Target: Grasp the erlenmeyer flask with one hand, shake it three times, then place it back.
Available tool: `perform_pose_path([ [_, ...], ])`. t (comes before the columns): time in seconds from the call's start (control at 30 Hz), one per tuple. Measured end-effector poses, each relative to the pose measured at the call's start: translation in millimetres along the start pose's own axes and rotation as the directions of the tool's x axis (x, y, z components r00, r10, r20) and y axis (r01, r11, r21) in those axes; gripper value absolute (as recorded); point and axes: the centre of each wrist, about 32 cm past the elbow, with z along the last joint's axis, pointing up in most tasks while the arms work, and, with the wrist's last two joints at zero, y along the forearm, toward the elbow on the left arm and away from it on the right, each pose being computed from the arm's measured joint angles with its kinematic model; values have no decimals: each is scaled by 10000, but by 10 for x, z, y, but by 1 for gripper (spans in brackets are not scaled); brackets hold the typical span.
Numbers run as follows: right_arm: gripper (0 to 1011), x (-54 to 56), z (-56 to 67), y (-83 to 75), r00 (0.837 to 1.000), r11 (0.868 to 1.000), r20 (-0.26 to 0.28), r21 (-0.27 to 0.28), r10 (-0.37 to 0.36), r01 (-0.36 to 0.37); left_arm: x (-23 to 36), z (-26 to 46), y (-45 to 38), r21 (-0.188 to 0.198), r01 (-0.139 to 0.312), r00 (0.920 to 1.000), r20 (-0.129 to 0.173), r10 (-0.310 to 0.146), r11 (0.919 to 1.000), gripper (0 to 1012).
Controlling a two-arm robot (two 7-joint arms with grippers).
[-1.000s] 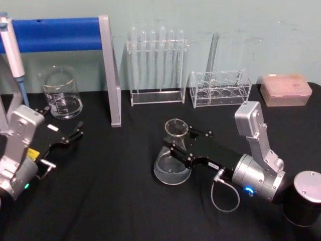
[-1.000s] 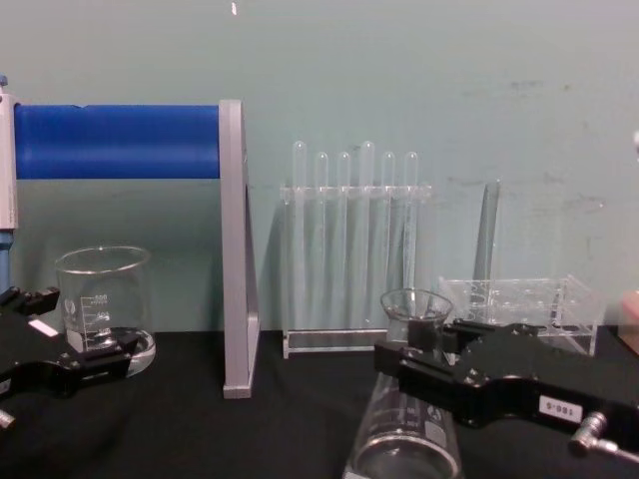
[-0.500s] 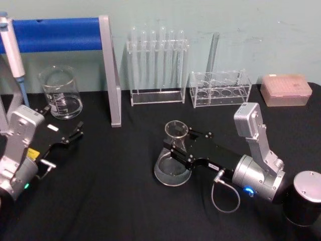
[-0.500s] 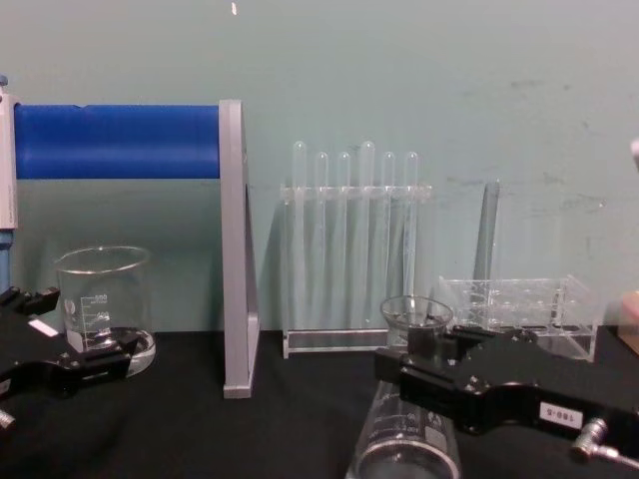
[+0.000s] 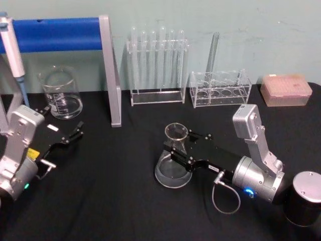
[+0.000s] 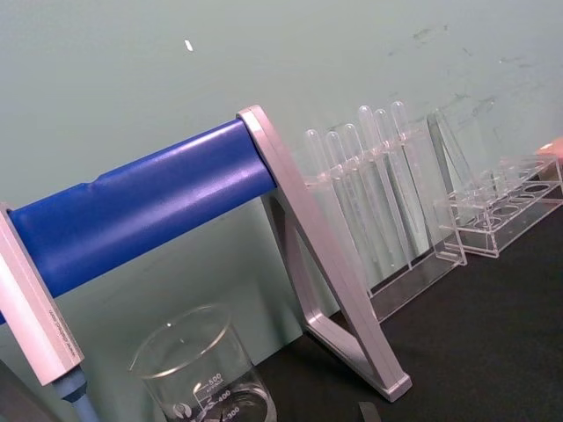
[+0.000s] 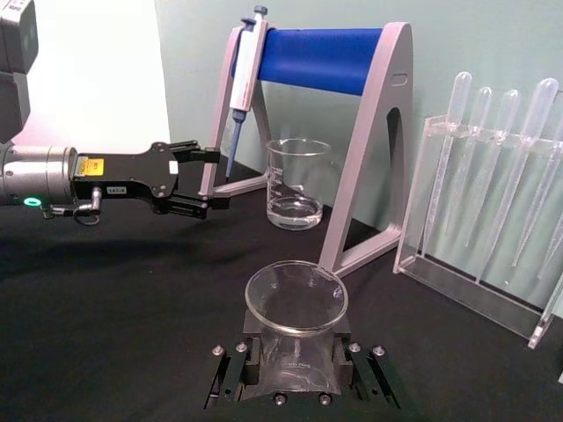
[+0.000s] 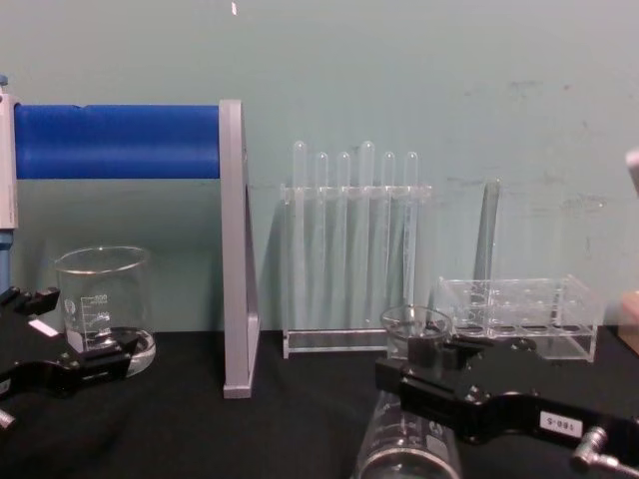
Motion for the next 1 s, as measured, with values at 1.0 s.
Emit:
perform_pose_path([
  [1.0,453,19,-11,-16,9999,9998,135,-187,54,-52,0,0,0,0,0,10000,1,0,10000,1001],
])
